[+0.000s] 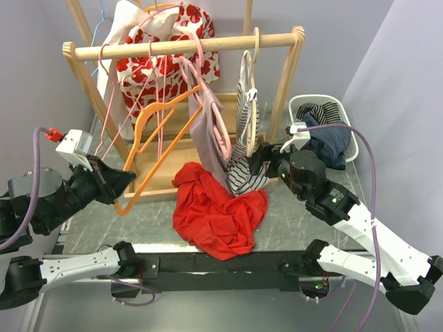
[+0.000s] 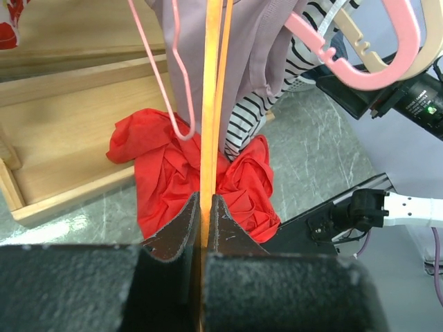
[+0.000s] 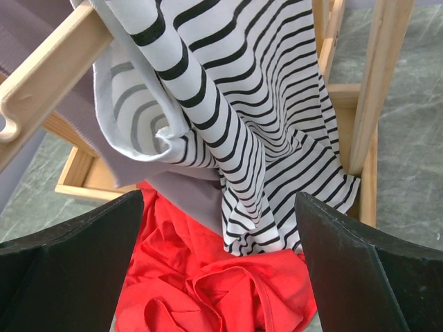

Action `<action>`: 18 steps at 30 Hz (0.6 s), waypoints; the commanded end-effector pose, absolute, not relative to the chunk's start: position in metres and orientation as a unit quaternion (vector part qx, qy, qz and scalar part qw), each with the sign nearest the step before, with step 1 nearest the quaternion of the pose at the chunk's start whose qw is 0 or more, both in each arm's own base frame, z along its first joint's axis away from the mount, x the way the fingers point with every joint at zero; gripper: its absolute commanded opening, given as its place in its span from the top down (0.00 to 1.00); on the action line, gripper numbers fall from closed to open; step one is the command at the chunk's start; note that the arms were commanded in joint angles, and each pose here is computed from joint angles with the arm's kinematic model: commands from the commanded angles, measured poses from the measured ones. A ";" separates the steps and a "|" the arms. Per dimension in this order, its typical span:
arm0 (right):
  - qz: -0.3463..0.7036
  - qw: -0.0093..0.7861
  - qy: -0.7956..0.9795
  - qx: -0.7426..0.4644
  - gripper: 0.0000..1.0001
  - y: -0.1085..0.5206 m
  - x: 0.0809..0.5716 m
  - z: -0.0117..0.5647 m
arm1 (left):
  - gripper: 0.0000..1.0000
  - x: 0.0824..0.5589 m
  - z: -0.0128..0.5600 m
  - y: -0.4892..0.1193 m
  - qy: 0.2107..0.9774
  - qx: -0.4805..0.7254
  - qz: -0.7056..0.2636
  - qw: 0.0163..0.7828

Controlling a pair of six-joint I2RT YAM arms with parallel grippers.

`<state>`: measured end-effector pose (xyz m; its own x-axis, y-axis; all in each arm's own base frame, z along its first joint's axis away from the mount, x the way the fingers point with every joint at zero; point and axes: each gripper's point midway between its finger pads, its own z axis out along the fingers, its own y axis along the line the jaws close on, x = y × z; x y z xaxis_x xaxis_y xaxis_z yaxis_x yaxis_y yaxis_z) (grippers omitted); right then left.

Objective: Remove the tank top from the hanger
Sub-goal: Place the hanger at the clothesline.

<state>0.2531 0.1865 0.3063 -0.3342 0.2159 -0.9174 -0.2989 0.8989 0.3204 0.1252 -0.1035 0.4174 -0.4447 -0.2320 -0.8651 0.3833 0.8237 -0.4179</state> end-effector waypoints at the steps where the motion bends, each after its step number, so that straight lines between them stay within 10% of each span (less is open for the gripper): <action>1: 0.229 0.595 0.770 -0.016 0.02 0.183 0.256 0.320 | 0.99 0.128 0.422 -0.097 0.798 0.034 -0.285 0.531; 18: 0.226 0.593 0.773 -0.012 0.02 0.178 0.259 0.316 | 0.99 0.120 0.461 -0.065 0.747 0.002 -0.309 0.588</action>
